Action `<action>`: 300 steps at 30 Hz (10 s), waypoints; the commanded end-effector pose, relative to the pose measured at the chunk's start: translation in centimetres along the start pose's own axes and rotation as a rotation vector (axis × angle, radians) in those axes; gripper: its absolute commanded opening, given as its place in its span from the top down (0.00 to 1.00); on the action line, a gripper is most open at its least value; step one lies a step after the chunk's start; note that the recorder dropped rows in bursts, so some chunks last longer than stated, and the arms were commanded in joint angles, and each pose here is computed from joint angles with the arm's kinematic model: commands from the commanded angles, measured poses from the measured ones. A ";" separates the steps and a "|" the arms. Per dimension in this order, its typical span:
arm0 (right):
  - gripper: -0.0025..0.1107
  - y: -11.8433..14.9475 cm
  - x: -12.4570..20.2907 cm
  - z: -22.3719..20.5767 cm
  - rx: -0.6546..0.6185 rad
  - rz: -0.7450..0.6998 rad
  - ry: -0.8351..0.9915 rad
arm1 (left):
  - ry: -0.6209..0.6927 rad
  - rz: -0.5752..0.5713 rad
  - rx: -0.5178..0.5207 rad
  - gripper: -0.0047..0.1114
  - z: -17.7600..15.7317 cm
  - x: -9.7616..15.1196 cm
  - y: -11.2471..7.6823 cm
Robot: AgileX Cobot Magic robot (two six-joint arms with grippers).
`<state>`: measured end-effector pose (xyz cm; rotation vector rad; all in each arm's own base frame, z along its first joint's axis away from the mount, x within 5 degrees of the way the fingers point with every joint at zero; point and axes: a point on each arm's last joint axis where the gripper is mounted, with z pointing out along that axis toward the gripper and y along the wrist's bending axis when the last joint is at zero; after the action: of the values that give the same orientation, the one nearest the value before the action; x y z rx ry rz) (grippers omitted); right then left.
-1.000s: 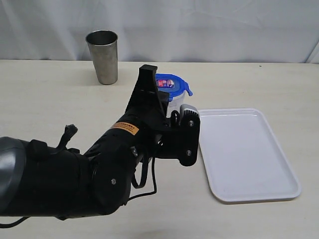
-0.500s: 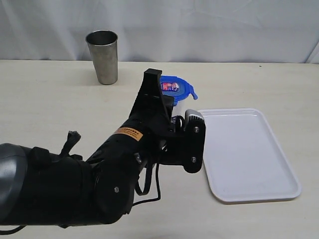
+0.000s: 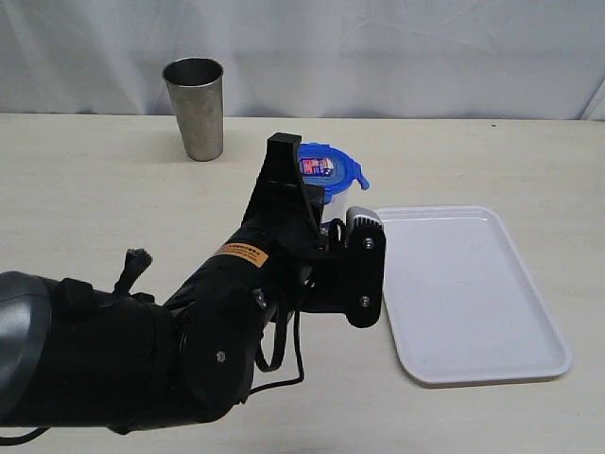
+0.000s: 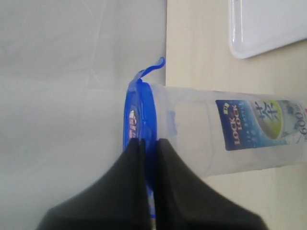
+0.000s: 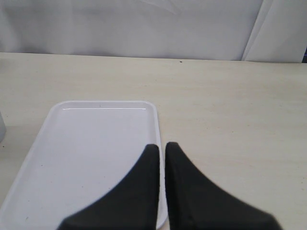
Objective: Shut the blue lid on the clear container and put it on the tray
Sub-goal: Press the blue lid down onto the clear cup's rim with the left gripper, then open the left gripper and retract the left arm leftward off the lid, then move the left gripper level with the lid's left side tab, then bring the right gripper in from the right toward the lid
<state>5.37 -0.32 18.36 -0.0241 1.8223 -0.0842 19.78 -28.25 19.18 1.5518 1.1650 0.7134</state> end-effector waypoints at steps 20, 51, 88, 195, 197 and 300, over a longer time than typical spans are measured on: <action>0.94 0.0 0.1 0.0 0.006 0.007 0.001 | 0.014 0.012 0.018 0.96 -0.1 0.2 -0.2; 0.94 0.0 0.1 0.0 0.006 0.007 0.001 | 0.031 -0.018 -0.005 0.58 -0.1 0.3 0.0; 0.94 0.0 0.1 0.0 0.006 0.007 0.001 | 0.276 -0.334 -0.015 0.46 -0.8 2.6 0.4; 0.94 -0.1 -0.5 0.0 0.009 -0.001 -0.069 | -0.746 -1.079 0.481 0.96 9.9 18.7 -1.4; 0.94 -0.1 -0.9 -0.1 0.009 -0.001 -0.109 | -0.745 -1.081 0.480 0.96 9.9 18.7 -1.4; 0.94 8.3 -8.6 26.6 -1.275 -0.095 0.178 | -0.680 -1.114 0.290 0.96 11.3 19.8 0.3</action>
<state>33.22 7.46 18.92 -1.0376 1.8071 1.0359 36.56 -14.01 13.58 0.9694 1.3725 -0.6927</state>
